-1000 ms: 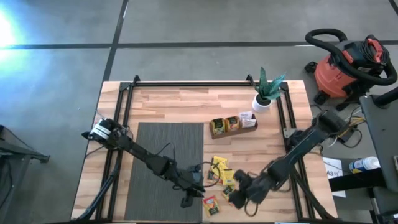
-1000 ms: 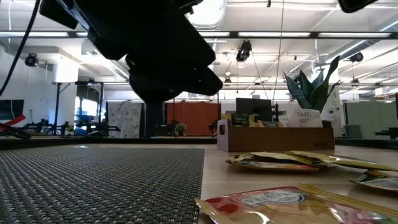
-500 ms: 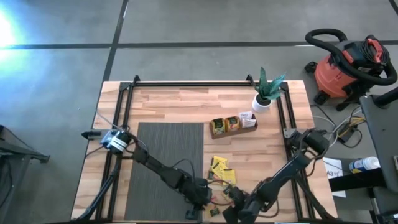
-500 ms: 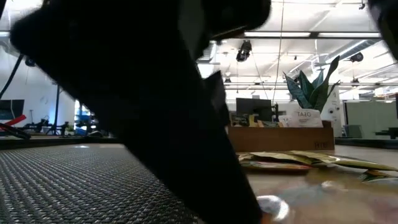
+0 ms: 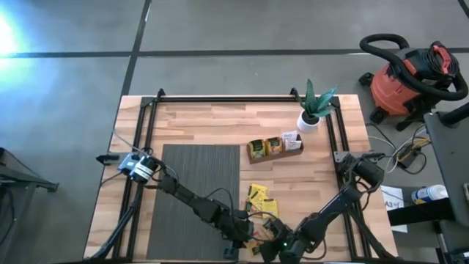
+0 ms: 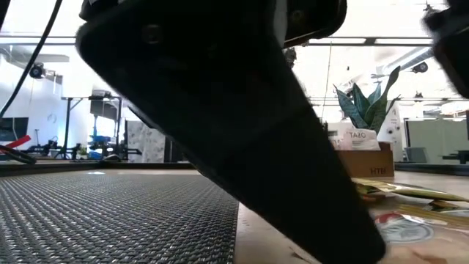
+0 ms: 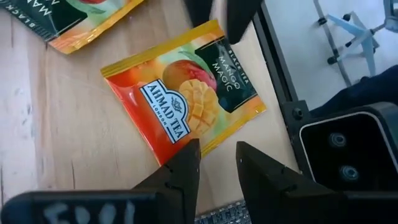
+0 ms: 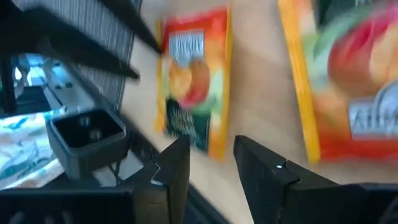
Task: Pick & Place Tea
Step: Put the orange tea bag into the left section of the wooden organizer
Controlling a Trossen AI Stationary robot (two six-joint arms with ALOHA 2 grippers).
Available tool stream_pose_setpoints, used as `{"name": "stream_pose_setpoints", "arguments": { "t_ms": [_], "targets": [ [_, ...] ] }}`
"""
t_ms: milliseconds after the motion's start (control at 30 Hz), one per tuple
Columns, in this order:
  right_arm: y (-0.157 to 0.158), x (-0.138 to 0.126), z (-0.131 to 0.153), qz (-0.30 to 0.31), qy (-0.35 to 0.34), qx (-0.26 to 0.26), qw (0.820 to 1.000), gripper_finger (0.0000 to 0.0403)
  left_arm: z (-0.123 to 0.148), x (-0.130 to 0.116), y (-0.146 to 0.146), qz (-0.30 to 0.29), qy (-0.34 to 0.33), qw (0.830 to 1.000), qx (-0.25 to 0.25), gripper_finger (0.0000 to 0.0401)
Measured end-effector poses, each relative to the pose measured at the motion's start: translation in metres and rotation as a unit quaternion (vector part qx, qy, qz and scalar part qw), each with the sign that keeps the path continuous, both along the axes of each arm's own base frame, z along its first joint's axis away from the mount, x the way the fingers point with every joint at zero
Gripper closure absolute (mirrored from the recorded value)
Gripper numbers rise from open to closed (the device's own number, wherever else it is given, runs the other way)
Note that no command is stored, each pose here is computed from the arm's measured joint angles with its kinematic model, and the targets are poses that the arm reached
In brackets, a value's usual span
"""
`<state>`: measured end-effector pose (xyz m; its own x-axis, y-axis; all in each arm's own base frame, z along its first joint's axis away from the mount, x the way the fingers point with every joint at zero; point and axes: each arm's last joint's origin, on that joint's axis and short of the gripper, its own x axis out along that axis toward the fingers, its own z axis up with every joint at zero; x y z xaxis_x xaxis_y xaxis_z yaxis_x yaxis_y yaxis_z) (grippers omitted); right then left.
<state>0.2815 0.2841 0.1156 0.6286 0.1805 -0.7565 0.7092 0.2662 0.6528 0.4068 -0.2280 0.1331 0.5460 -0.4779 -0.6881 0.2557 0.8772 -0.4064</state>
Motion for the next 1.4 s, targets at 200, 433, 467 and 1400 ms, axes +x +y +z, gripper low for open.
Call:
{"name": "stream_pose_setpoints", "arguments": {
  "t_ms": [200, 433, 467, 1400],
  "targets": [
    [-0.009, 0.006, -0.001, -0.007, 0.0, -0.008, 1.0, 0.0273, 0.002, 0.004, -0.001, 0.024, -0.027, 0.999, -0.014, 0.0293],
    [-0.012, 0.009, 0.001, 0.026, 0.0, -0.031, 0.999, 0.0307, 0.002, 0.005, 0.0, 0.04, -0.035, 0.999, -0.006, 0.0293],
    [-0.012, 0.009, 0.001, 0.03, 0.002, -0.032, 0.999, 0.0319, 0.002, 0.005, 0.0, 0.042, -0.034, 0.999, -0.007, 0.0293],
    [-0.043, -0.04, 0.145, 0.308, -0.082, -0.153, 0.935, 0.0394, 0.193, -0.006, 0.094, 0.251, -0.254, 0.924, -0.134, 0.0293]
  ]
}}
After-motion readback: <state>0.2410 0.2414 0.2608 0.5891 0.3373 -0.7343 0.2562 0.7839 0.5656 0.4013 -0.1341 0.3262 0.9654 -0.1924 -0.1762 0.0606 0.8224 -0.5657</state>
